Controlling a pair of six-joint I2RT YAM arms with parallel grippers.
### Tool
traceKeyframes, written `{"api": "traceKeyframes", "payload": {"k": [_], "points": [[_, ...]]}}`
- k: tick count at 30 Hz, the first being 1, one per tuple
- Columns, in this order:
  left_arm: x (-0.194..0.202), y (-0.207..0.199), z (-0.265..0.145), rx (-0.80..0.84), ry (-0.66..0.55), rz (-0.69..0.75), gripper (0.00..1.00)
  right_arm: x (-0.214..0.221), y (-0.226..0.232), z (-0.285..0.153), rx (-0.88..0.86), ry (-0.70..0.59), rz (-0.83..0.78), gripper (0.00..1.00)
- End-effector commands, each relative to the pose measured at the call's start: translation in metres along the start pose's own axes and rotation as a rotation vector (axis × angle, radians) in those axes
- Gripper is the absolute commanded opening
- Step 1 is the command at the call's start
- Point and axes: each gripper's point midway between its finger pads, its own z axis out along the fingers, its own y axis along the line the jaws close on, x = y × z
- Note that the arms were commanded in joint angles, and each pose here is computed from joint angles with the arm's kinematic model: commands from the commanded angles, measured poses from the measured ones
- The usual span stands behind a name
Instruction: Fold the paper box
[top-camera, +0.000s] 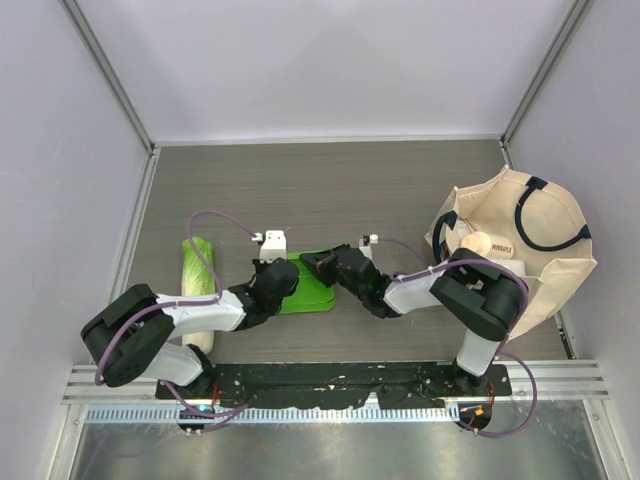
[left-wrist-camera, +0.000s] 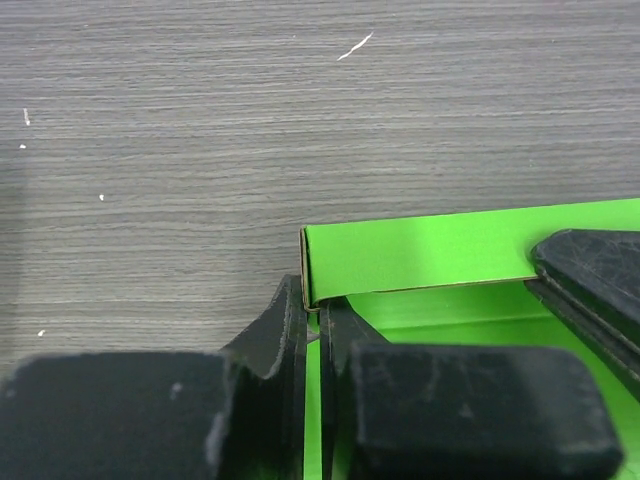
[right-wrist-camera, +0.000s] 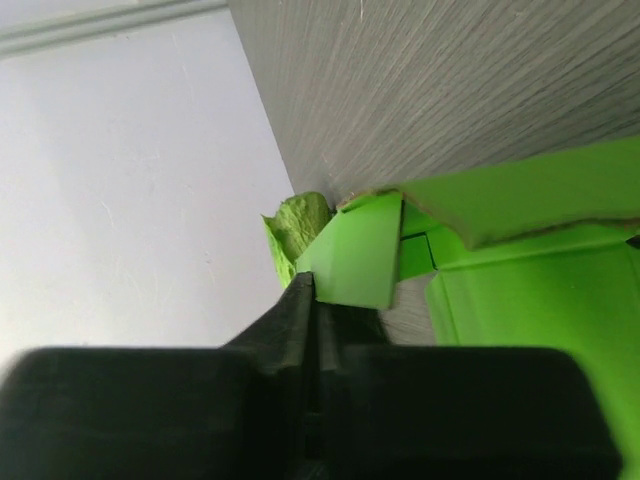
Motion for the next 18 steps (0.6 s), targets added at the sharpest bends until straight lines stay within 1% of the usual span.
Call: {"api": "traceKeyframes", "payload": {"k": [1,2,3,4,5,6,7,8,9,11,13,14,17,18], "points": [[-0.016,0.004,0.004,-0.025,-0.085,-0.001,0.00,0.002,0.014,-0.012,-0.026,0.046,-0.147,0.21],[-0.016,0.005,0.004,-0.024,-0.085,0.004,0.00,-0.009,0.005,-0.012,0.008,0.051,-0.276,0.28],[-0.015,0.006,0.003,-0.023,-0.083,0.007,0.00,-0.005,0.003,-0.017,0.022,0.120,-0.345,0.30],[-0.013,0.006,0.003,-0.023,-0.081,0.011,0.00,-0.010,0.014,-0.025,0.014,0.128,-0.430,0.35],[-0.014,0.007,0.002,-0.021,-0.083,0.009,0.00,-0.020,-0.001,-0.035,0.109,0.134,-0.513,0.43],[-0.013,0.009,0.001,-0.021,-0.081,0.011,0.00,-0.038,-0.003,-0.042,0.129,0.122,-0.677,0.47],[-0.013,0.008,0.001,-0.016,-0.081,0.011,0.00,-0.038,0.013,-0.058,0.104,0.147,-0.749,0.49],[-0.013,0.008,0.000,-0.013,-0.083,0.012,0.00,-0.047,0.004,-0.070,0.185,0.165,-0.815,0.53],[-0.014,0.008,-0.001,-0.010,-0.084,0.015,0.00,-0.058,0.003,-0.078,0.204,0.173,-0.928,0.58],[-0.015,0.009,-0.003,-0.009,-0.081,0.011,0.00,-0.060,0.007,-0.097,0.243,0.231,-0.995,0.61],[-0.016,0.009,-0.004,-0.006,-0.082,0.004,0.00,-0.062,0.008,-0.102,0.285,0.267,-1.054,0.61],[-0.015,0.010,-0.004,-0.007,-0.078,0.007,0.00,-0.060,0.014,-0.102,0.308,0.282,-1.059,0.63],[-0.018,0.012,-0.006,-0.012,-0.084,-0.003,0.00,-0.055,0.037,-0.093,0.278,0.258,-1.066,0.63],[-0.019,0.012,-0.006,-0.014,-0.088,-0.008,0.00,-0.055,0.035,-0.087,0.291,0.259,-1.068,0.63]]}}
